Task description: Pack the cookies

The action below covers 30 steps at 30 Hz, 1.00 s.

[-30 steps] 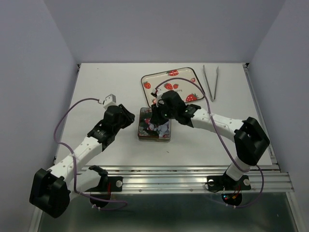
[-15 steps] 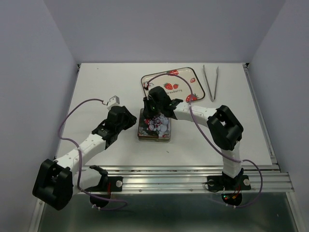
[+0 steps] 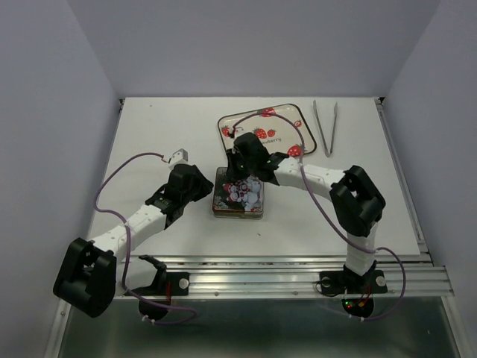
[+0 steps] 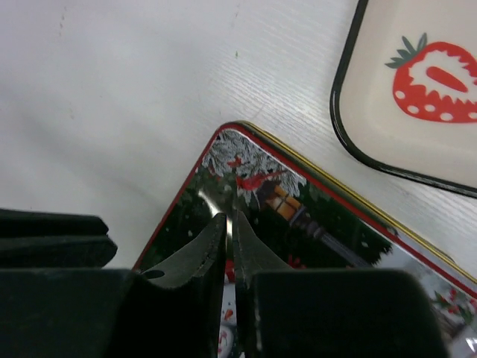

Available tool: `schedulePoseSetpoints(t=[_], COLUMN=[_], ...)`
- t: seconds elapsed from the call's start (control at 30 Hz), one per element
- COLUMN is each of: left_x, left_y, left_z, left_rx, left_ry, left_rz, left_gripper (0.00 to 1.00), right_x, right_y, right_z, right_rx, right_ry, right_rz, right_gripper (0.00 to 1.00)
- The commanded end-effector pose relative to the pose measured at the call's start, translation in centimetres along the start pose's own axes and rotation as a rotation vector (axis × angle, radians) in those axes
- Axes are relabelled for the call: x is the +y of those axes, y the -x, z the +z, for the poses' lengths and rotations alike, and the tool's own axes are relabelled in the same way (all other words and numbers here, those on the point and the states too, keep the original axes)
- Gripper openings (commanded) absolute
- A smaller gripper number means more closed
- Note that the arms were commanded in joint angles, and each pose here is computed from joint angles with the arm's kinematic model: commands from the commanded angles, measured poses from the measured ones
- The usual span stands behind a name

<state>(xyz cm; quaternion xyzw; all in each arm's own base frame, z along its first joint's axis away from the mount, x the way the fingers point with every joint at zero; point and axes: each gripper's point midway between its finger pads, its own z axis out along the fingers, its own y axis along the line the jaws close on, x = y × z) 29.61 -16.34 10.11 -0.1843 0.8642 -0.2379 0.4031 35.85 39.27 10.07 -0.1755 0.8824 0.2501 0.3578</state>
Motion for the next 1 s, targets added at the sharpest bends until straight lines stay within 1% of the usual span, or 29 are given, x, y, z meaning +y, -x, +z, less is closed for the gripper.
schedulePoseSetpoints(t=[0.0,0.03,0.07,0.1,0.13,0.17,0.2,0.23,0.27,0.3,0.33,0.37,0.43,0.5,0.57,0.63,0.73,0.87,0.97], left_x=[-1.8,-1.8,-2.0,-2.2,-1.8,-2.0,-2.0,-1.0,-1.3,-1.2,-0.4,-0.2,1.1,2.1,2.8,3.1,2.8,3.2,2.7], left_y=[1.8,1.9,2.2,2.8,3.5,4.5,5.4,6.4,7.8,9.0,10.2,11.6,12.9,14.3,15.0,16.3,17.9,19.2,19.6], left_z=[-0.4,-0.5,-0.7,-1.0,-1.5,-1.9,-2.4,-2.9,-3.9,-4.8,-5.7,-6.5,-7.3,-7.7,-7.6,-7.9,-8.5,-9.2,-9.2], left_rx=[-0.051,-0.053,-0.064,-0.081,-0.113,-0.144,-0.174,-0.219,-0.273,-0.312,-0.362,-0.400,-0.446,-0.480,-0.486,-0.505,-0.559,-0.602,-0.619], left_ry=[-0.058,-0.057,-0.059,-0.060,-0.032,-0.024,-0.009,0.052,0.051,0.074,0.125,0.149,0.215,0.255,0.285,0.294,0.275,0.279,0.251], left_rz=[0.015,0.018,0.016,0.023,0.023,0.020,0.022,0.020,0.010,0.006,0.000,-0.014,-0.016,-0.026,-0.031,-0.049,-0.062,-0.083,-0.078], left_gripper=[0.35,0.35,0.36,0.38,0.49,0.62,0.78,0.97,0.99,0.99,0.99,0.99,0.99,0.99,0.99,0.99,0.99,0.99,0.99], right_x=[0.9,0.8,1.0,-0.8,-2.1,-3.5,-5.0,-8.6,-10.8,-12.8,-17.1,-19.0,-23.8,-26.2,-28.9,-29.6,-29.5,-29.4,-29.3], right_y=[4.5,4.4,5.1,3.9,4.0,3.7,3.9,4.6,4.8,4.4,4.6,4.3,2.5,1.1,-1.3,-2.5,-2.2,-1.5,-1.3], right_z=[-5.4,-6.2,-7.8,-8.2,-9.0,-10.6,-11.6,-13.0,-14.3,-16.5,-18.8,-20.3,-24.3,-26.2,-28.2,-29.7,-31.4,-33.2,-33.6], right_rx=[-0.129,-0.136,-0.168,-0.152,-0.172,-0.195,-0.221,-0.274,-0.312,-0.358,-0.419,-0.451,-0.513,-0.540,-0.565,-0.612,-0.688,-0.758,-0.766], right_ry=[-0.004,-0.004,-0.001,-0.043,-0.081,-0.113,-0.155,-0.259,-0.323,-0.380,-0.512,-0.581,-0.752,-0.821,-0.919,-0.984,-1.002,-1.026,-1.028], right_rz=[-0.029,-0.027,-0.023,0.012,0.034,0.065,0.125,0.176,0.214,0.262,0.315,0.340,0.405,0.466,0.533,0.582,0.615,0.616,0.596], right_gripper=[0.14,0.14,0.18,0.21,0.30,0.44,0.63,0.80,1.00,1.00,1.00,1.00,1.00,1.00,1.00,1.00,1.00,1.00,1.00])
